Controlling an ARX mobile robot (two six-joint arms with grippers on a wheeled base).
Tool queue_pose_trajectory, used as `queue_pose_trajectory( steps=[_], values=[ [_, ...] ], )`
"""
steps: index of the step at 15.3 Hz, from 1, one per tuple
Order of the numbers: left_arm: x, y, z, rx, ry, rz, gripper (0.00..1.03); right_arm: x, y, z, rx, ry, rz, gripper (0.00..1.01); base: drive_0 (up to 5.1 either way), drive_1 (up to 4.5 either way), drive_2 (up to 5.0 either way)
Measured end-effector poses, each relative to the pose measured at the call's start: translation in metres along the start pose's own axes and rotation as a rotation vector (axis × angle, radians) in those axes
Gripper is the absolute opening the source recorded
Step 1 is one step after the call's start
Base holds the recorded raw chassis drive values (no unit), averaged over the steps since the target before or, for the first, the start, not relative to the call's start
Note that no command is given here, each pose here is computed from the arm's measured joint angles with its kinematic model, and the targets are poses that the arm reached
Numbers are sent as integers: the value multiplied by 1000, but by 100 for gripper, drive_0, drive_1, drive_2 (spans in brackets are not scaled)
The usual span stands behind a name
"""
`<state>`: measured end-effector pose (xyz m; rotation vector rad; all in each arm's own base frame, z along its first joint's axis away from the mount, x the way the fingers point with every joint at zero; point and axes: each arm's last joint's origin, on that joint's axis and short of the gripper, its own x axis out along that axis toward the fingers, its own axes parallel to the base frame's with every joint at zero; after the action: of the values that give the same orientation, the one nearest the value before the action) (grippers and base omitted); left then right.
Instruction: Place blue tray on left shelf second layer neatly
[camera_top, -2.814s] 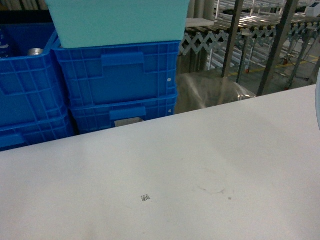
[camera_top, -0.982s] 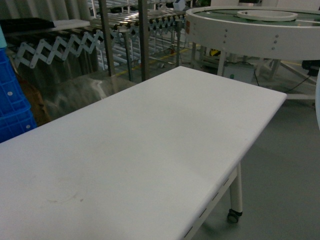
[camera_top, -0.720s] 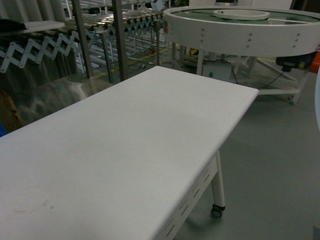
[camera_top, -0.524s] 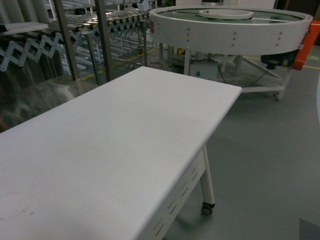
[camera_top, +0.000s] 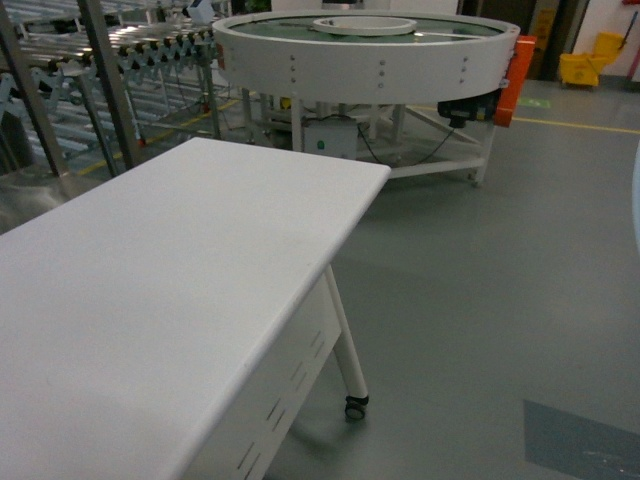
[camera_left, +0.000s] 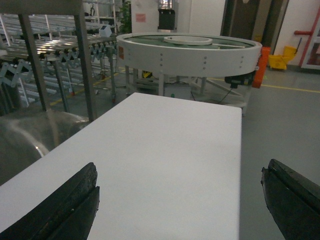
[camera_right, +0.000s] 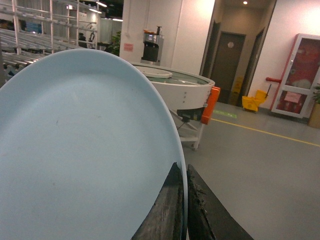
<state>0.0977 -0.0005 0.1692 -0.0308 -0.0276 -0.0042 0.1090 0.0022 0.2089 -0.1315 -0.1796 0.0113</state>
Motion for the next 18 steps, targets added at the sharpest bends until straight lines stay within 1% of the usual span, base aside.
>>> queue_pose_trajectory(
  steps=[18],
  values=[
    [0, 0, 0, 0, 0, 1, 98, 0, 0, 0, 0, 0, 0, 2, -156, -156, -156]
  ],
)
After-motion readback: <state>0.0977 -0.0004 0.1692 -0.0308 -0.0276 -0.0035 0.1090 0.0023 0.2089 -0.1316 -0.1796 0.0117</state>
